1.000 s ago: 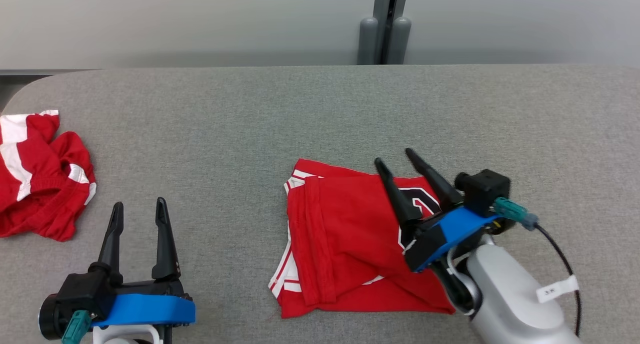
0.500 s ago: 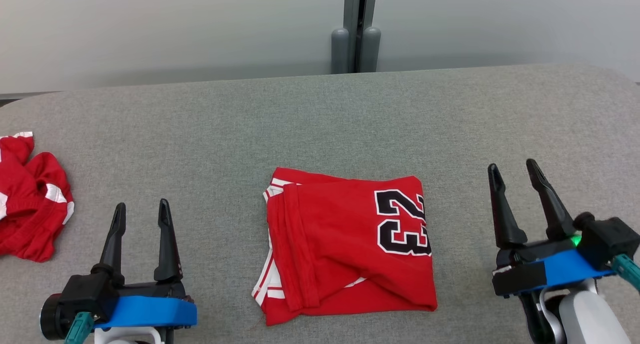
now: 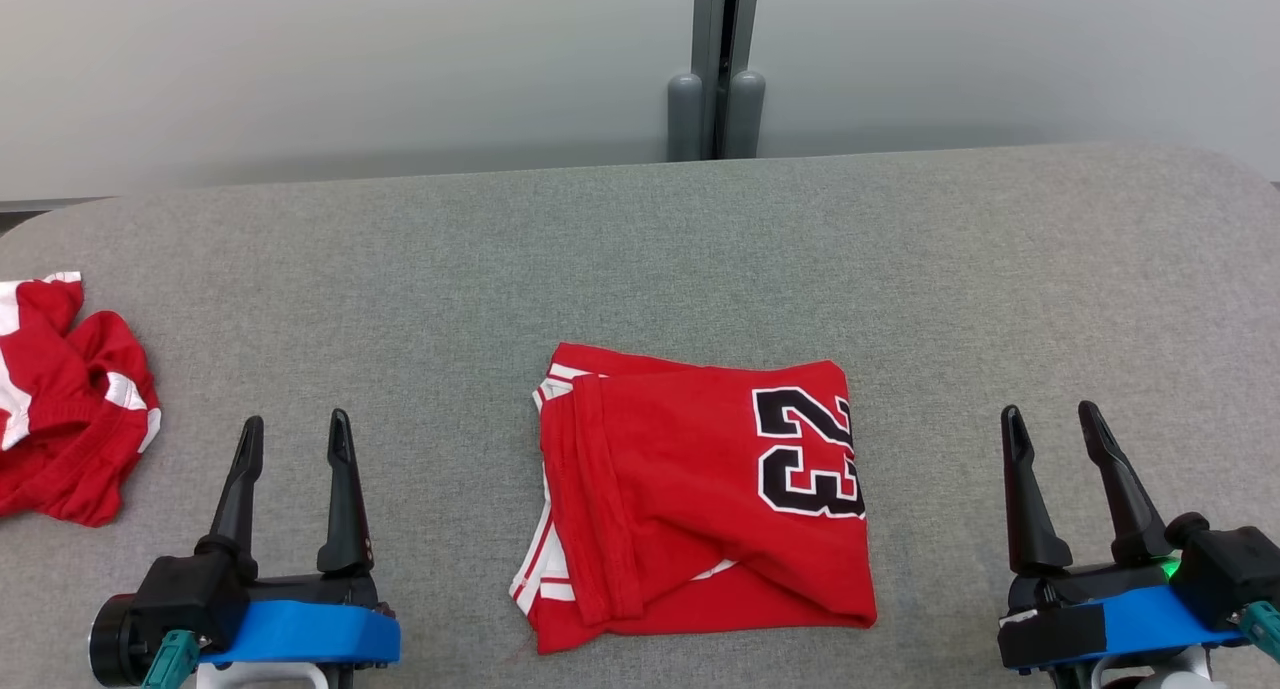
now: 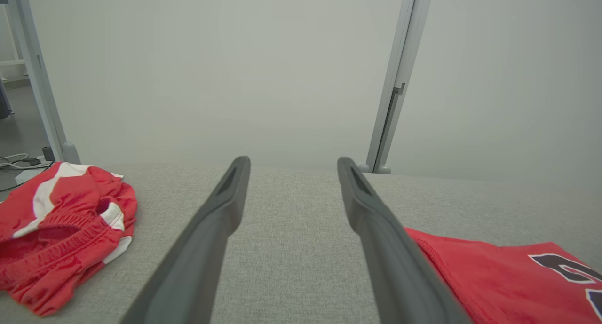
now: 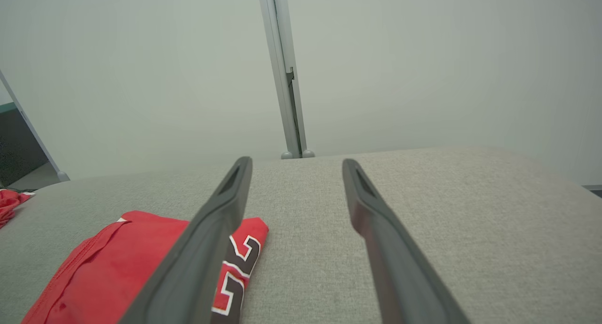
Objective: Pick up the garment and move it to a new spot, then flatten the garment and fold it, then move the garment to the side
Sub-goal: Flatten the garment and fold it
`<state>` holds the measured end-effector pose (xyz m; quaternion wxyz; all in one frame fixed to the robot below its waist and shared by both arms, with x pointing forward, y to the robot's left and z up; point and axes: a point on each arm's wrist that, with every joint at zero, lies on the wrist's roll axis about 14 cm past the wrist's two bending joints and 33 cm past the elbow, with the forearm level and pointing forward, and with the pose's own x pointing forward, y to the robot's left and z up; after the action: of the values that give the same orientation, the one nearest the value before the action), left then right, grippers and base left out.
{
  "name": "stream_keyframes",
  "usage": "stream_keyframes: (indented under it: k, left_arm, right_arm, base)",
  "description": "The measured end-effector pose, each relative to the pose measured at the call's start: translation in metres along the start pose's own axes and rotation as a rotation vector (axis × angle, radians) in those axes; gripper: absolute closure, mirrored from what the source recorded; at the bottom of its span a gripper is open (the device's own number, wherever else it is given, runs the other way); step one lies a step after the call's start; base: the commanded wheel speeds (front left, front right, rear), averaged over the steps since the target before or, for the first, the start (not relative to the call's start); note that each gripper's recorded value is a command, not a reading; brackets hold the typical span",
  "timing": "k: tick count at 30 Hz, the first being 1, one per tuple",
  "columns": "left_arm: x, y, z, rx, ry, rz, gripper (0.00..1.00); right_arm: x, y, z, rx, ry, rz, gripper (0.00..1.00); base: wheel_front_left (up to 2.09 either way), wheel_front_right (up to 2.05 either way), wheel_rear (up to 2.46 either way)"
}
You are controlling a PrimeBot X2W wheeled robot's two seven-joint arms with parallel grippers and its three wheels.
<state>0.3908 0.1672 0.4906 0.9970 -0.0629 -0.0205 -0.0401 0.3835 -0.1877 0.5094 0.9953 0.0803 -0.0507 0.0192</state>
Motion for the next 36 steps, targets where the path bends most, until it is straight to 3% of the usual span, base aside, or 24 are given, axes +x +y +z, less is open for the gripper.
stream_keyframes:
  k: [6, 23, 36]
  left_arm:
    - [-0.003, -0.003, -0.003, 0.003, 0.011, -0.011, 0.00]
    - [-0.040, -0.105, -0.073, -0.073, 0.249, -0.320, 0.00]
    - [-0.074, -0.130, -0.118, -0.121, 0.431, -0.409, 0.00]
  right_arm:
    - [0.000, 0.003, 0.001, 0.000, -0.002, 0.004, 0.00]
    - [-0.003, 0.004, -0.008, 0.007, 0.025, 0.004, 0.00]
    - [-0.005, 0.001, -0.015, 0.011, 0.046, -0.008, 0.00]
  base:
    - [0.00, 0.00, 0.00]
    - [0.00, 0.00, 0.00]
    - [0.00, 0.00, 0.00]
